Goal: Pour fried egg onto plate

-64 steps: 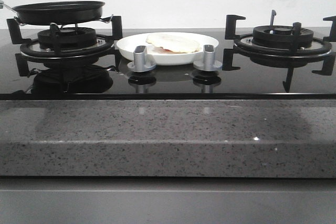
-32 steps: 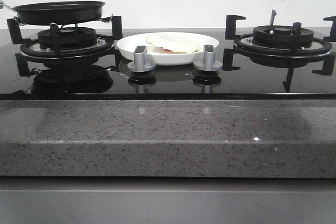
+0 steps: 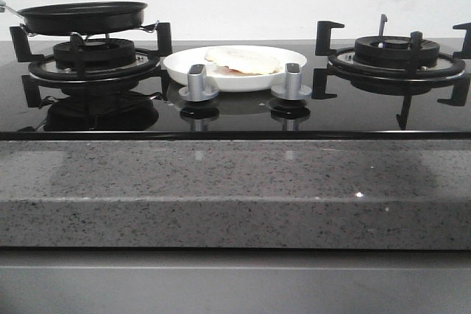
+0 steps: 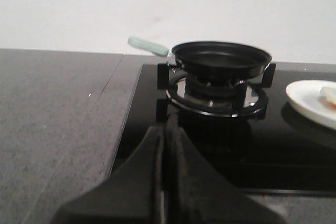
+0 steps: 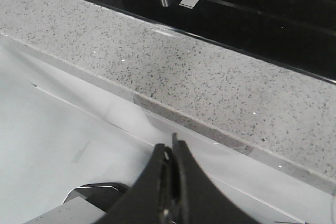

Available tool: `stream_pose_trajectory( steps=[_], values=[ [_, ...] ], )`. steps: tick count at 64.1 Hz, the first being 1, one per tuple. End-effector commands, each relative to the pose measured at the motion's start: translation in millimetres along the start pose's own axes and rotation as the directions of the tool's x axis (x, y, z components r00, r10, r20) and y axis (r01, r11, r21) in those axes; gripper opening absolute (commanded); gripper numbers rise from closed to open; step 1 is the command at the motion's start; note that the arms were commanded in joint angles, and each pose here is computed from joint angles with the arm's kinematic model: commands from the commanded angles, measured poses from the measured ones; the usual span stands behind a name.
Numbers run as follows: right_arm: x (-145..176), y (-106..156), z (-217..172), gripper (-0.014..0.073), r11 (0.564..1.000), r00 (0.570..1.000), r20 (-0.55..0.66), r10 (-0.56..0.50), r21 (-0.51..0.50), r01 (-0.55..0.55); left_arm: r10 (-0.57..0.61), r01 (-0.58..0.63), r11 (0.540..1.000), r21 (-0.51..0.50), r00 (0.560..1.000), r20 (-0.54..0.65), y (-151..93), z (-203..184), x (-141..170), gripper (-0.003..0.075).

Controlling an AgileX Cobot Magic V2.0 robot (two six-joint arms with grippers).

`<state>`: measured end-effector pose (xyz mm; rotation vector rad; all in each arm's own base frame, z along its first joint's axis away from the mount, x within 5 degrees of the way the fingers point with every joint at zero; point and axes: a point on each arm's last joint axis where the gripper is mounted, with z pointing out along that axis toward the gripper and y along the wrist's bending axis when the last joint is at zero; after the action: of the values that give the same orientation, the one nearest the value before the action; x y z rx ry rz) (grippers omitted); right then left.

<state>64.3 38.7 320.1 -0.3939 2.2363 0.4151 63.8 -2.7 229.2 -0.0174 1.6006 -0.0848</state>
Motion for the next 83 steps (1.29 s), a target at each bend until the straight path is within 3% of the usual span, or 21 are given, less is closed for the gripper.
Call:
stream_pose_trajectory(
  steps=[1, 6, 19, 83],
  values=[
    [-11, 1, -4, -0.0068, 1.000, 0.997, 0.081, -0.002, 0.006, 0.002, -0.027, 0.026, 1.000, 0.008, 0.994, 0.106, 0, -3, 3, -0.0020],
    [-11, 1, -4, -0.0068, 1.000, 0.997, 0.081, -0.002, 0.006, 0.002, -0.031, 0.030, 0.999, 0.012, 0.990, 0.134, 1, -4, 16, -0.0020],
    [-11, 1, -4, -0.0068, 1.000, 0.997, 0.082, -0.002, 0.006, 0.002, -0.032, 0.029, 0.999, 0.017, 0.978, 0.205, 1, -10, 11, -0.0020],
    [-11, 1, -4, -0.0068, 1.000, 0.997, 0.080, -0.002, 0.006, 0.001, -0.032, 0.029, 0.999, 0.017, 0.978, 0.205, 1, -10, 11, -0.0020]
  ],
)
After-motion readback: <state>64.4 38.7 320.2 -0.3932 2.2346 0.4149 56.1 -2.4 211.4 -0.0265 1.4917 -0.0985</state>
